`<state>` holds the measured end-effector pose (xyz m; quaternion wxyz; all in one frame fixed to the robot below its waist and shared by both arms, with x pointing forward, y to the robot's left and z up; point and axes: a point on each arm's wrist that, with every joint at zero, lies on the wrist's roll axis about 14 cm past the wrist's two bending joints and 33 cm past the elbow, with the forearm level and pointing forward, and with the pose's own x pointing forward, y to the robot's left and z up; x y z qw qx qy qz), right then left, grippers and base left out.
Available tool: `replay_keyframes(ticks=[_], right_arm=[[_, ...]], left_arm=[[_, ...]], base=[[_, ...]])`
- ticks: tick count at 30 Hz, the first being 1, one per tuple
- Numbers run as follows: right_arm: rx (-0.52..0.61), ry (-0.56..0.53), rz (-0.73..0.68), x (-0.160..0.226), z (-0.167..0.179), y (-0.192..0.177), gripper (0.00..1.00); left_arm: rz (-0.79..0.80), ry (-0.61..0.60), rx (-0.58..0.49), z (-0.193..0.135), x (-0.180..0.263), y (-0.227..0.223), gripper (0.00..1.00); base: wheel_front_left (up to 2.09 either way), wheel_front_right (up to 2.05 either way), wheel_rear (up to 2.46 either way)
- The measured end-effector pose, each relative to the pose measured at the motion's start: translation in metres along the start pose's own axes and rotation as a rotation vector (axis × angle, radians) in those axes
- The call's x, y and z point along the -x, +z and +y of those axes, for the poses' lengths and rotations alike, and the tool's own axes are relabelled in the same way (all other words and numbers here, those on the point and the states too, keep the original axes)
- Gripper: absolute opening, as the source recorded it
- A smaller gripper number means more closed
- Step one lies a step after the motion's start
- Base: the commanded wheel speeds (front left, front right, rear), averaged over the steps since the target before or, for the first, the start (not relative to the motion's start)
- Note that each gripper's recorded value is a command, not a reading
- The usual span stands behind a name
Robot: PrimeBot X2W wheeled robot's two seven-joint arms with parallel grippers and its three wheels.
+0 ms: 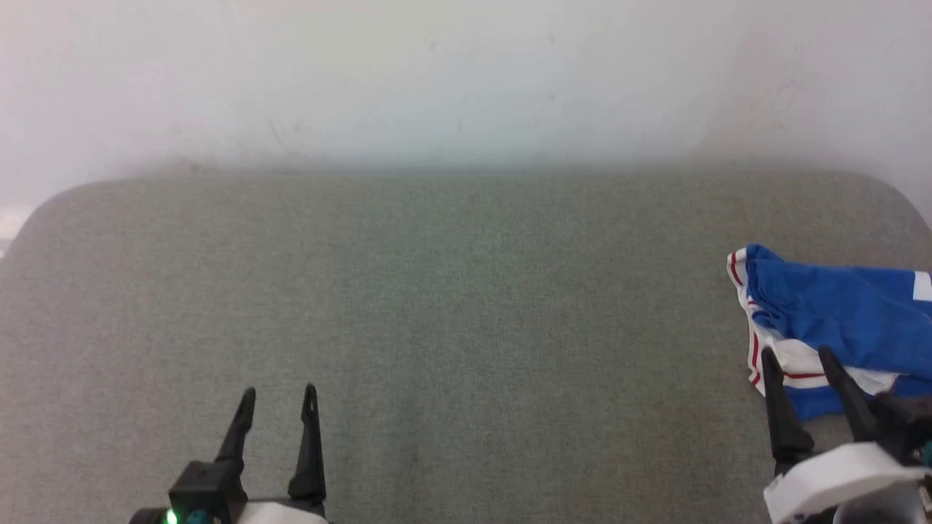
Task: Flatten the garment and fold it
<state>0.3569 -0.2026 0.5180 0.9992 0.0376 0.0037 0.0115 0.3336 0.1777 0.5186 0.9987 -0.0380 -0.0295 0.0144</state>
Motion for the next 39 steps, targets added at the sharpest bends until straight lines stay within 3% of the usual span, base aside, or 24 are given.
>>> replay_keyframes(ticks=[18,19,39], right_arm=[[-0.036,-0.004,0.027,0.017,0.005,-0.026,1.00],[-0.038,-0.004,0.027,0.018,0.005,-0.026,0.00],[-0.028,0.007,0.041,0.017,0.008,-0.028,0.00]], left_arm=[[0.039,-0.003,0.030,-0.003,0.016,-0.015,1.00],[0.038,0.003,0.033,-0.001,0.015,-0.015,0.00],[0.044,0.000,0.026,-0.002,0.011,-0.015,0.00]], base=[[0.00,0.00,0.00],[0.00,0.00,0.00],[0.00,0.00,0.00]])
